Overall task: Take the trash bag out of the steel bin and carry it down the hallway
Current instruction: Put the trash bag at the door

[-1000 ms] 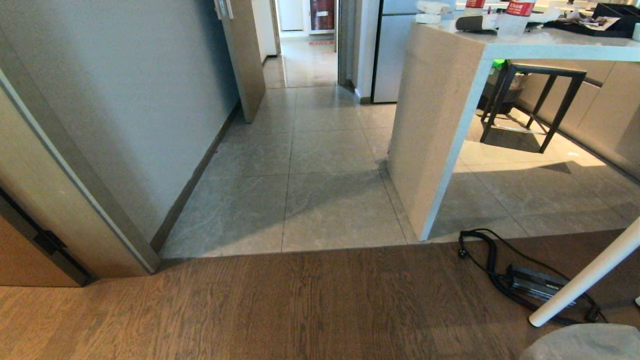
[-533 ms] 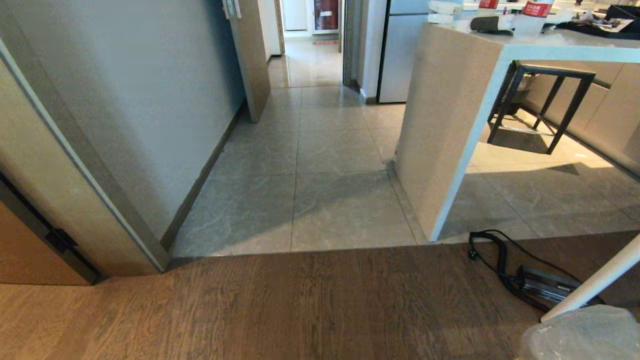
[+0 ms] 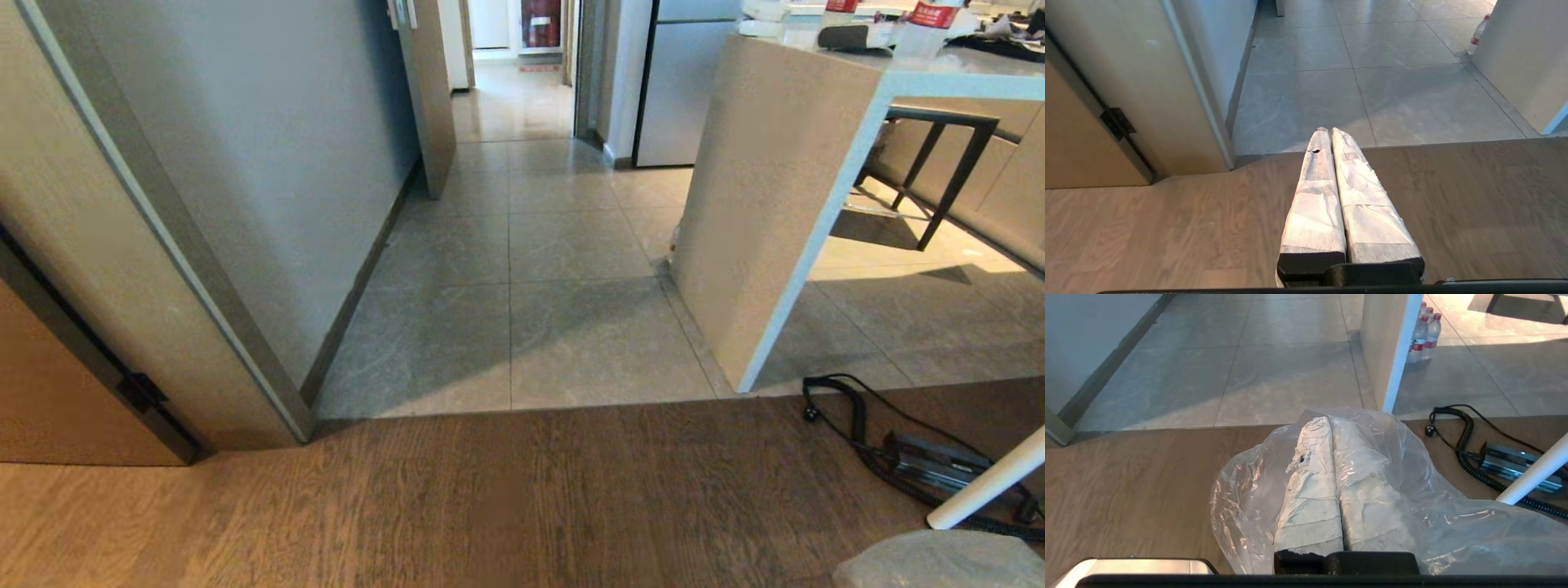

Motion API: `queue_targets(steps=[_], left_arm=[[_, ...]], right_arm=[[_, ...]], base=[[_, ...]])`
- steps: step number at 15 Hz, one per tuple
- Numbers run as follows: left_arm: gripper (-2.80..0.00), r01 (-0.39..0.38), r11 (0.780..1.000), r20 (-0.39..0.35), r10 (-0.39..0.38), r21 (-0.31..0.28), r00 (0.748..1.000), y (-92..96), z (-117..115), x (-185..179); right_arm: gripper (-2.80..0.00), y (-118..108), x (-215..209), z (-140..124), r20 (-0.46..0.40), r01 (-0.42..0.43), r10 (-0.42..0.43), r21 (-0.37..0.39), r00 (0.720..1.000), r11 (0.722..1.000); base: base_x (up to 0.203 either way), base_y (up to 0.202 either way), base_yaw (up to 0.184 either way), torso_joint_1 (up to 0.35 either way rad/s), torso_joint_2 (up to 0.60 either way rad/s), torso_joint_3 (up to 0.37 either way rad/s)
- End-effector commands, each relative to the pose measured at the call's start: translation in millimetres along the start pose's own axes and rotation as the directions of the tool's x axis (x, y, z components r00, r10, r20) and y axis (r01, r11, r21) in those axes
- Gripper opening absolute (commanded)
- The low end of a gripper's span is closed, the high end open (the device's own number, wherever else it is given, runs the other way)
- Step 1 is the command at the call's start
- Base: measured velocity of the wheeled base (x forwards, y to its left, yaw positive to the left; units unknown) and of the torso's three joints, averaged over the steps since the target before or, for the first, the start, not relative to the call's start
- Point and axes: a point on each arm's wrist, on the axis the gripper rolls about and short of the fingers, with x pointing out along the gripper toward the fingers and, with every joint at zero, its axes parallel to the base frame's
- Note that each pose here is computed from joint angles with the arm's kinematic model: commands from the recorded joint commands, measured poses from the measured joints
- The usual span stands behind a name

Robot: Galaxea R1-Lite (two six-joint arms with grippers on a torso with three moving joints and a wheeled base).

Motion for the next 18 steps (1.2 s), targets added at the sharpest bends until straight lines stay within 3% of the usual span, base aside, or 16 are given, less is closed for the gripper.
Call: queue_targets(steps=[1, 18], left_arm=[[-2.8, 0.001, 1.0, -0.011, -0.001, -0.003, 1.0, 0.0, -3.0, 0.7], [-2.8, 0.001, 1.0, -0.013, -0.001, 0.007, 1.0, 0.0, -3.2, 0.7]], right_arm=[[-2.8, 0.0, 0.1, 0.1, -0.001, 0.001, -0.001, 0.0, 1.0, 1.0], [-2.8, 0.0, 0.1, 0.1, -0.001, 0.0, 0.0, 0.0, 1.0, 1.0]], base=[[0.0, 0.136, 0.004, 0.003, 0.01, 0.007], [0.0, 0.005, 0.0, 0.0, 0.0, 0.0]])
